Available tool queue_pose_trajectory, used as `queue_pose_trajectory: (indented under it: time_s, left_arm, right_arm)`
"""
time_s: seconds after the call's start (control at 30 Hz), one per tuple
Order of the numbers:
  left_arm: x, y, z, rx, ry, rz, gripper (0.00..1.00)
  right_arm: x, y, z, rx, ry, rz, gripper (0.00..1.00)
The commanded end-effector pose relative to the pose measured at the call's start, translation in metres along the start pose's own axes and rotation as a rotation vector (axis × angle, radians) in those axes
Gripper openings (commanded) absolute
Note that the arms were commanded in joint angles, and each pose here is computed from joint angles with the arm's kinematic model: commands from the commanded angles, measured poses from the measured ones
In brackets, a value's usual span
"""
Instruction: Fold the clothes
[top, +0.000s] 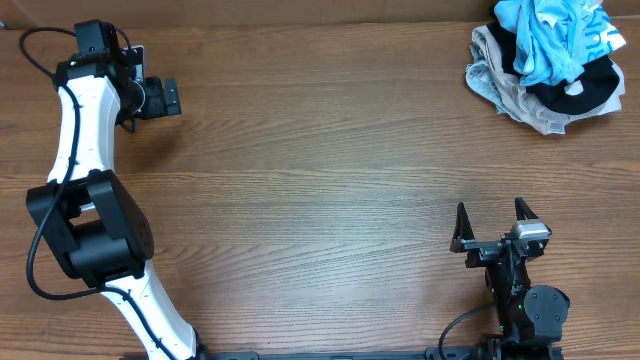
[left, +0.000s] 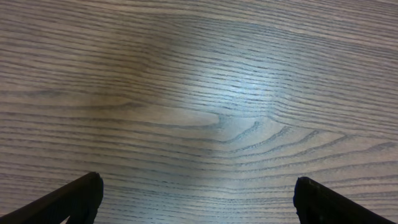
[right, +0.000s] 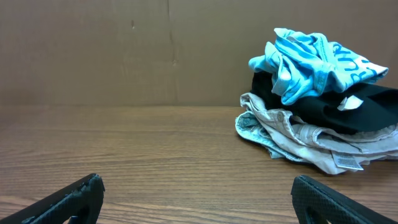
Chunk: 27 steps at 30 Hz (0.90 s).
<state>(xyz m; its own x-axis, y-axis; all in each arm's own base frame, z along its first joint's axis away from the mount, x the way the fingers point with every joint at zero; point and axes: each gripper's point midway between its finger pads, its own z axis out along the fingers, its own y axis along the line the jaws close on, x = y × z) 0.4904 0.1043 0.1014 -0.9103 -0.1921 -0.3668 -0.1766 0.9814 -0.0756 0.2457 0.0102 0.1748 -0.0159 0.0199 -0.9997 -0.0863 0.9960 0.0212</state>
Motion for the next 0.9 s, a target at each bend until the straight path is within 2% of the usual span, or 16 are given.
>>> queue_pose_trajectory:
  time_s: [0.0, 0.5, 0.63, 0.87]
  left_arm:
    - [0.003, -0.005, 0.004, 0.011, 0.011, -0.004, 1.0]
    - [-0.001, -0.004, -0.006, 0.005, -0.01, -0.002, 1.0]
    - [-0.014, -0.022, -0.043, 0.015, -0.09, 0.031, 1.0]
    - [-0.03, -0.088, -0.158, 0.074, -0.331, 0.157, 1.0]
  right_arm:
    - [0.002, -0.002, 0.0, 0.009, -0.002, 0.01, 1.0]
    - [0.002, -0.002, 0.0, 0.009, -0.002, 0.01, 1.0]
    - [0.002, -0.002, 0.0, 0.009, -0.002, 0.01, 1.0]
    - [0.002, -0.002, 0.0, 0.009, -0.002, 0.01, 1.0]
